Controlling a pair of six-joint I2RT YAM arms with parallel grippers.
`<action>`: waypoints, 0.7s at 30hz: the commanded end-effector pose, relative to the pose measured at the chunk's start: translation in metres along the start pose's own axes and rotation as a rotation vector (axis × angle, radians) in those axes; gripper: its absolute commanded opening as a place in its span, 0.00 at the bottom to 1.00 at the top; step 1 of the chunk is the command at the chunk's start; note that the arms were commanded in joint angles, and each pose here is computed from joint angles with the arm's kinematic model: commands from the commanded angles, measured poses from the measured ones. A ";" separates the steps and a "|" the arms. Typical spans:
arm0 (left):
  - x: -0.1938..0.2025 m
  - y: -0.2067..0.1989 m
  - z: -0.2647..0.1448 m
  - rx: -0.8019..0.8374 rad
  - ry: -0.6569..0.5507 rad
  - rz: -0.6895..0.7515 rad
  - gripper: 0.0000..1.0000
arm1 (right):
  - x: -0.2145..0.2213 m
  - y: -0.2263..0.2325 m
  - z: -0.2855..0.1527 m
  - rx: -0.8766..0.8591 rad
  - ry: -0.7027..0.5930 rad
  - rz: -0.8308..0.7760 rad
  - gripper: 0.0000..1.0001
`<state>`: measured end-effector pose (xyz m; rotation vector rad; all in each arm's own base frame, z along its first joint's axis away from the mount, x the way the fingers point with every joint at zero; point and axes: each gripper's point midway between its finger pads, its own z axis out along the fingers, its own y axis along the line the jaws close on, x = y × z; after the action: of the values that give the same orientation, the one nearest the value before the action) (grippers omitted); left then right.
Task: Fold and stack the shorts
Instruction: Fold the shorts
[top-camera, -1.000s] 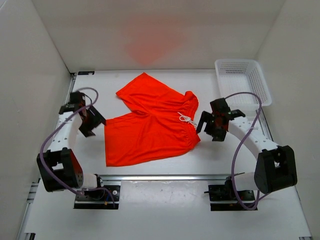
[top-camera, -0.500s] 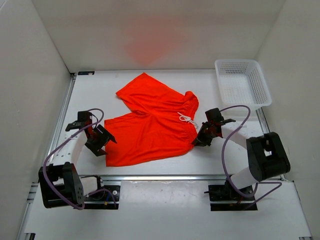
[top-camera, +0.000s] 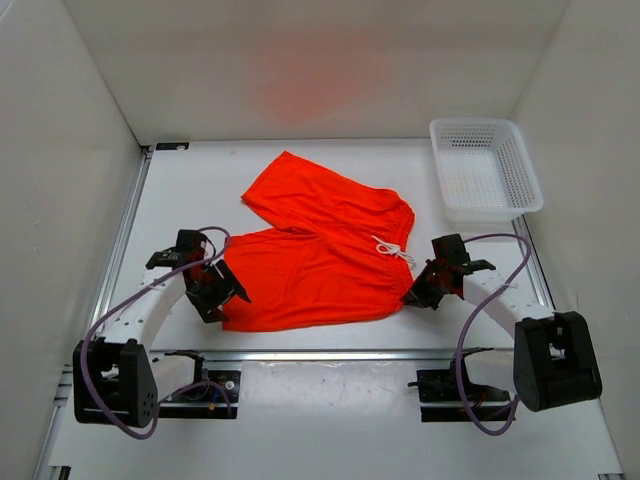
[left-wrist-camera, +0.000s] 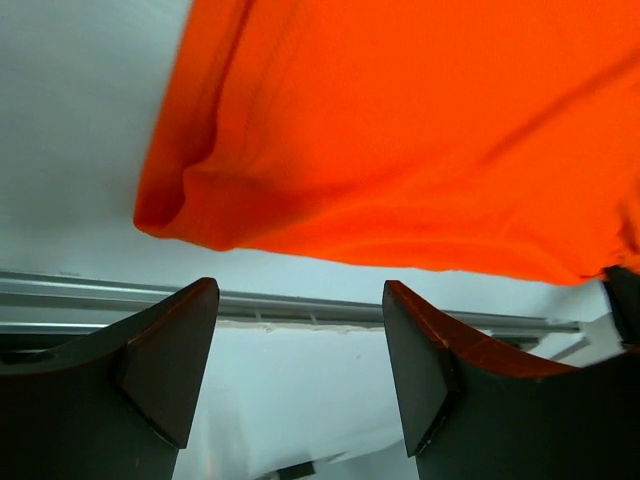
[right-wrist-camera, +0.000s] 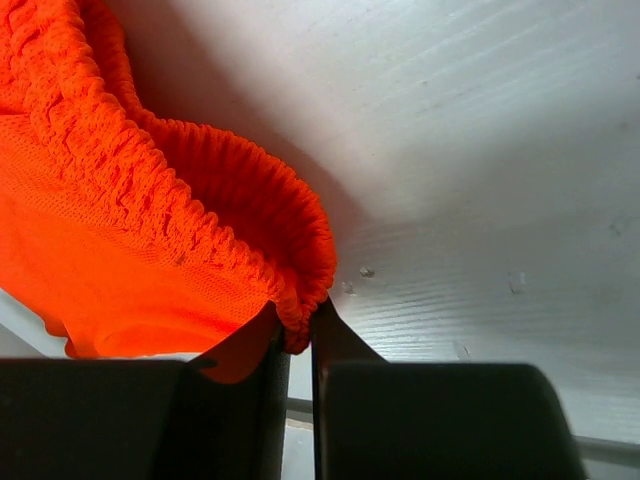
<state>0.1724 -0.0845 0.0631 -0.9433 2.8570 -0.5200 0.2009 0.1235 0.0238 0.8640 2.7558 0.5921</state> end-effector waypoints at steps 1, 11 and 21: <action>0.007 -0.001 -0.003 -0.048 -0.034 0.040 0.77 | -0.003 -0.004 -0.007 0.030 -0.025 0.025 0.00; 0.013 0.027 0.019 -0.278 -0.100 -0.130 0.69 | -0.010 -0.001 -0.010 0.031 -0.040 0.012 0.00; 0.028 0.038 0.046 -0.356 -0.051 -0.133 0.56 | -0.012 -0.007 -0.014 0.041 -0.045 0.021 0.00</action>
<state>0.1336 -0.0819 0.0125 -1.1958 2.9304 -0.0045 0.1975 0.1100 0.0234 0.9198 2.7539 0.5257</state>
